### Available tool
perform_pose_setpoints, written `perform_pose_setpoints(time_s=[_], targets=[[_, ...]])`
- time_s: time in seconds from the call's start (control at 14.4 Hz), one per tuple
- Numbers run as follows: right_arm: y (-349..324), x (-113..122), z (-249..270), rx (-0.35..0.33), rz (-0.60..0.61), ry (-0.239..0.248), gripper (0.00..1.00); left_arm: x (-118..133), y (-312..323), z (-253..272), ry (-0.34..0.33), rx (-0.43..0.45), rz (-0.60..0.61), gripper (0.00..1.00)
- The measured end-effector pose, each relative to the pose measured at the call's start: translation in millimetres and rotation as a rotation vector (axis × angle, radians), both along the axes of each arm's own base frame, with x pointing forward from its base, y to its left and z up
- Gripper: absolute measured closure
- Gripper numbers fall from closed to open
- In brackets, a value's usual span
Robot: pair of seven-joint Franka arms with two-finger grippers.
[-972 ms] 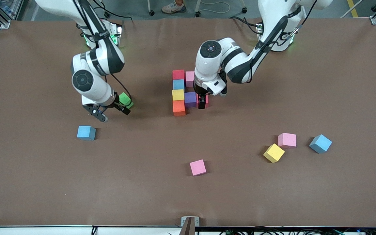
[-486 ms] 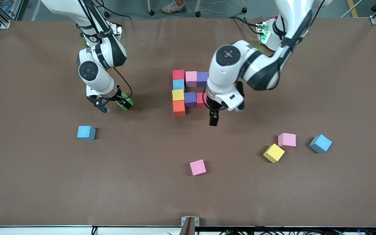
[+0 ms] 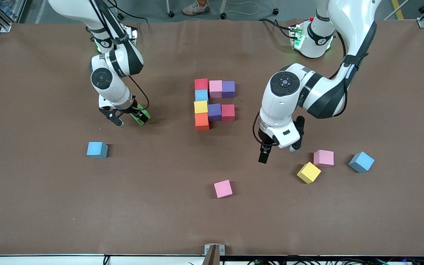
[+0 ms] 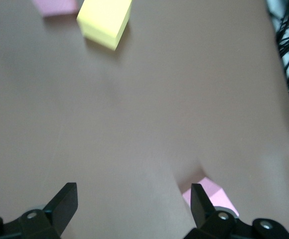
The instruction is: Arrange 11 blocks into digit 3
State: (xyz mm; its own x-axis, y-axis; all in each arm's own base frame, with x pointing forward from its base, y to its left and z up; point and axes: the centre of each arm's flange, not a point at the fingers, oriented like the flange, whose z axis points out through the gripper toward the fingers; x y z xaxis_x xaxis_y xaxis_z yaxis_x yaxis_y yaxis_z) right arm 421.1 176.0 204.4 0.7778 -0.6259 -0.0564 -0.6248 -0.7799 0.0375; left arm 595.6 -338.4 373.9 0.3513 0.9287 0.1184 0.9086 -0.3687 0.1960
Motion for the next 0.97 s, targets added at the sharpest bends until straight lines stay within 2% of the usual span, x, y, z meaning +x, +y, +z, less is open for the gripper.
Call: perform_pose_setpoints(time_s=[0.07,0.14,0.28,0.49,0.63,0.83,0.97], targets=[[1.7,-1.7,-4.3,-0.003,0.005,0.003,0.05,6.5,8.8,2.9,-0.003,0.019,-0.040,0.00],[3.0,-2.8,-7.2,-0.006,0.009,0.006,0.14,13.4,18.9,6.6,-0.001,0.037,-0.081,0.00],[4.0,-3.0,-8.0,-0.006,0.011,0.006,0.37,30.2,43.6,17.7,-0.007,0.064,-0.154,0.00],[6.1,0.8,-4.8,-0.002,0.013,-0.003,0.42,54.1,85.8,33.3,-0.011,0.110,-0.284,0.00],[16.6,12.1,5.1,0.011,0.047,-0.033,0.42,64.6,115.6,34.1,0.011,0.147,-0.367,0.00],[49.8,45.8,25.4,0.038,0.111,-0.099,0.42,76.8,151.4,17.1,0.061,0.188,-0.516,0.00],[75.0,75.7,33.2,0.038,0.146,-0.099,0.42,84.9,159.2,6.2,0.078,0.199,-0.607,0.00]])
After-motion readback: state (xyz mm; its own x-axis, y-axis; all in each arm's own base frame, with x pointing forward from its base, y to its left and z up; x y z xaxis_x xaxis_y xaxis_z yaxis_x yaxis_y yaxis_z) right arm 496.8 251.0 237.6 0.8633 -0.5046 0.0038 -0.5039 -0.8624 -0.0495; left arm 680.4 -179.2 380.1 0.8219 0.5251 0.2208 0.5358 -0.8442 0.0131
